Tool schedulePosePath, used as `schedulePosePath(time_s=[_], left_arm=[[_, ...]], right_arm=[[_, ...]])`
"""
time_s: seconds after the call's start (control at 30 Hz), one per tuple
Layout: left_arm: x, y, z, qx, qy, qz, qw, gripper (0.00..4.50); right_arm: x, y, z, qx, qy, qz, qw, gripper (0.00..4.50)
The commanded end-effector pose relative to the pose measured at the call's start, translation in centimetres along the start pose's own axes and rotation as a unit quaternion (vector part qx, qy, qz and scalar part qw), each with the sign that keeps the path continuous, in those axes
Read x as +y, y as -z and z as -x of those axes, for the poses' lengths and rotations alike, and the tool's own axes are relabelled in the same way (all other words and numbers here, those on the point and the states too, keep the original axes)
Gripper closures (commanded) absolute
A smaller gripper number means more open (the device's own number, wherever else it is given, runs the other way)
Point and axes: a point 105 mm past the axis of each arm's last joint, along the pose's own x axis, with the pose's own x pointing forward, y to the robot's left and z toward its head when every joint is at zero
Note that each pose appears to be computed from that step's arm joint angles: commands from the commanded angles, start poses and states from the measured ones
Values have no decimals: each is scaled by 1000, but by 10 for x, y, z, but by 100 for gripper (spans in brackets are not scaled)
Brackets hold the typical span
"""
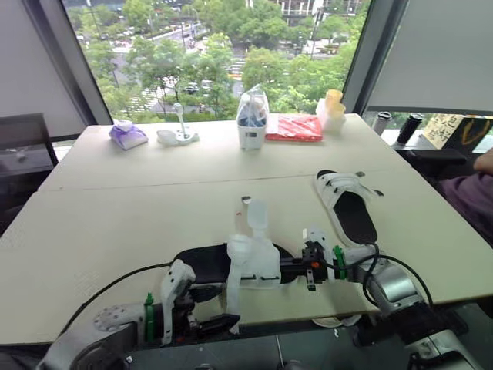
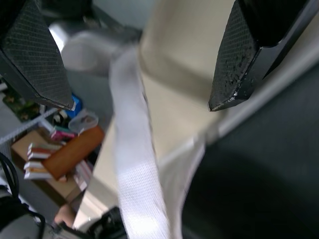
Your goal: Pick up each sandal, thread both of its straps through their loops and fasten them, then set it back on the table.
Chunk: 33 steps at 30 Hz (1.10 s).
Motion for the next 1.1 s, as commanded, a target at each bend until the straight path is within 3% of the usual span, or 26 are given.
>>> schedulePosePath(time_s=[0.03, 0.1, 0.3, 0.37, 0.5, 0.63, 0.8, 0.97, 1.1], left_arm=[[-5, 2, -12, 8, 37, -11, 999, 29], [-8, 3, -16, 16, 59, -11, 998, 79], [-10, 8, -18, 27, 73, -17, 997, 369], [-8, 1, -14, 15, 68, -7, 998, 448], [-11, -26, -3, -10, 93, 6, 996, 448], [-14, -69, 3, -43, 124, 7, 991, 448], [2, -114, 1, -107, 128, 47, 985, 448], [18, -128, -12, -112, 135, 75, 982, 448], [22, -118, -20, -90, 152, 105, 979, 448]], right_arm=[[2, 44, 6, 75, 21, -63, 995, 450], [1, 45, 7, 77, 23, -63, 995, 450], [-3, 42, 8, 76, 32, -60, 995, 450], [-4, 42, 9, 75, 34, -60, 995, 450], [-5, 43, 8, 74, 39, -60, 995, 450], [-4, 44, 7, 73, 40, -61, 995, 450], [-3, 45, 3, 70, 40, -62, 995, 450], [-3, 44, -2, 67, 38, -62, 995, 450], [-4, 43, -5, 63, 41, -62, 995, 450]])
